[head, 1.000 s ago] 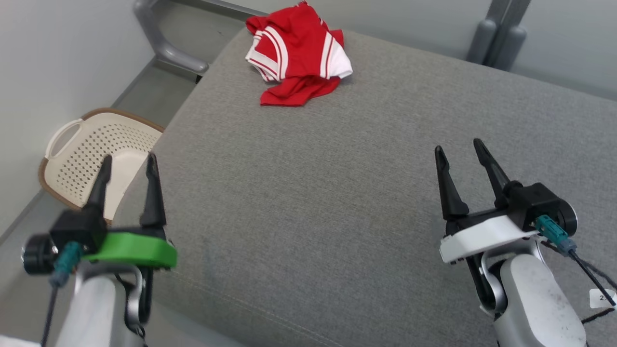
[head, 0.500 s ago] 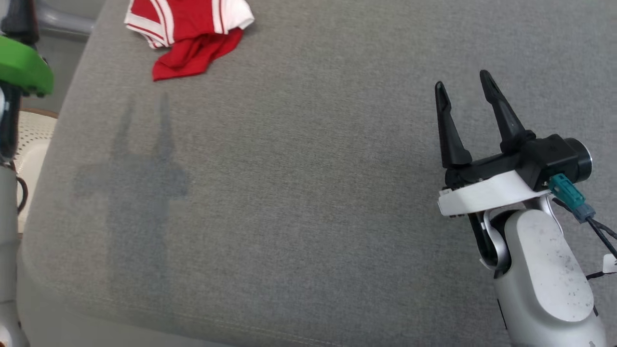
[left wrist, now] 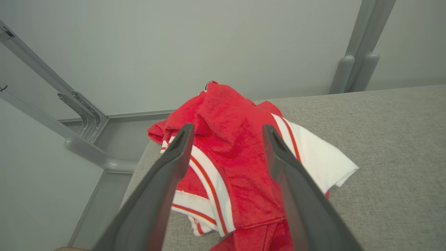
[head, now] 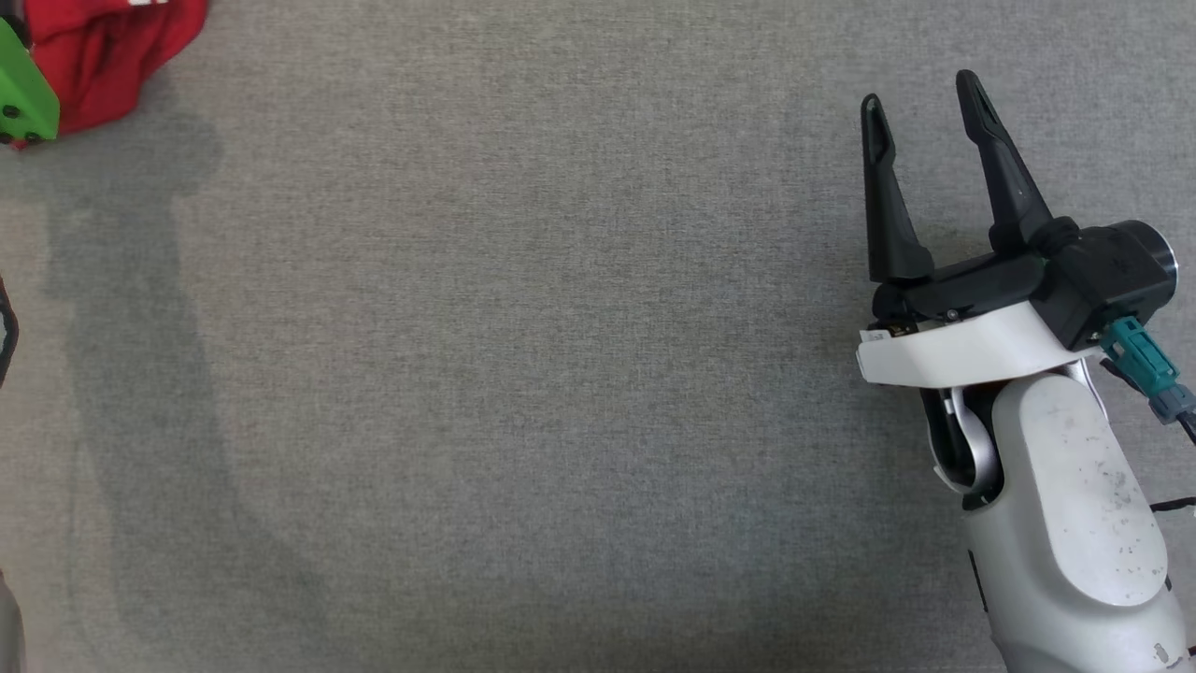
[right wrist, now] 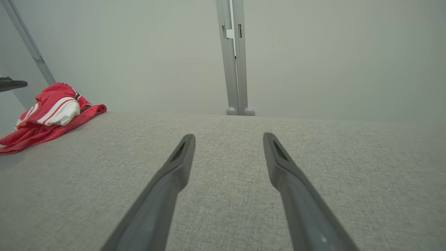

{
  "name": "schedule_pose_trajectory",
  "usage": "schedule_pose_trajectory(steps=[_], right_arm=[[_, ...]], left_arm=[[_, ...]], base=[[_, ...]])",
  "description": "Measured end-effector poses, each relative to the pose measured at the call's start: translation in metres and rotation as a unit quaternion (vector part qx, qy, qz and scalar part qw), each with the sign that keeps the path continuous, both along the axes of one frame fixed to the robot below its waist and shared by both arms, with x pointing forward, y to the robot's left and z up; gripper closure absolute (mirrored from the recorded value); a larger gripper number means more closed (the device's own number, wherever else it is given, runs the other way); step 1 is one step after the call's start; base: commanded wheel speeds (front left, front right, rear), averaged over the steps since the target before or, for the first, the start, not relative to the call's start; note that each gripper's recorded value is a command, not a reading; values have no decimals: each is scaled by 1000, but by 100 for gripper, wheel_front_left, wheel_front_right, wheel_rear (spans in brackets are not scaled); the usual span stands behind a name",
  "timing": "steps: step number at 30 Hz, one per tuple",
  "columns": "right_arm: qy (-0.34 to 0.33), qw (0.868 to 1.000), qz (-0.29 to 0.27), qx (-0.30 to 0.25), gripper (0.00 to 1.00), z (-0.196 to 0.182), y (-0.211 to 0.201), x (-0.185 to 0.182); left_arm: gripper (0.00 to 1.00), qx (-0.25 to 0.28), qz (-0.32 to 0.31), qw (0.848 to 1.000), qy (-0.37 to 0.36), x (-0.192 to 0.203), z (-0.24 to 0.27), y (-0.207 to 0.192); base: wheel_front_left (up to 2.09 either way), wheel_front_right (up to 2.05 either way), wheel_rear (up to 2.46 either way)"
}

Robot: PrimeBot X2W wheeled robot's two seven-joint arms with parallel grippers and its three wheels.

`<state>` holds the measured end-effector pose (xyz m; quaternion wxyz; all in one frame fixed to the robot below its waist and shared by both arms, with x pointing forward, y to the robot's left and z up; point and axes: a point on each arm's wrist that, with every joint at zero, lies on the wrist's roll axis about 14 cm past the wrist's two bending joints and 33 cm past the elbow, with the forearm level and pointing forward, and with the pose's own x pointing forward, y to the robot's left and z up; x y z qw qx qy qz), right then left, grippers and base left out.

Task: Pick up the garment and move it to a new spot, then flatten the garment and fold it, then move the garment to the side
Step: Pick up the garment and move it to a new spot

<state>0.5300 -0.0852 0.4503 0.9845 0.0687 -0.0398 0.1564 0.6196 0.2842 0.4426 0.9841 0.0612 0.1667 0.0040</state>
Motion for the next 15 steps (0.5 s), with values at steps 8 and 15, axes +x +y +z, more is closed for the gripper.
schedule_pose_trajectory(steps=[8,15], right_arm=[[19,999,-22,-14,0,-20,-20,-1],[19,999,-23,-17,0,-19,-22,-2]], left_arm=[[0,-28,-2,993,117,-6,-77,-16],[100,-37,21,990,136,-11,-93,-9]], base=[[0,0,0],[0,0,0]])
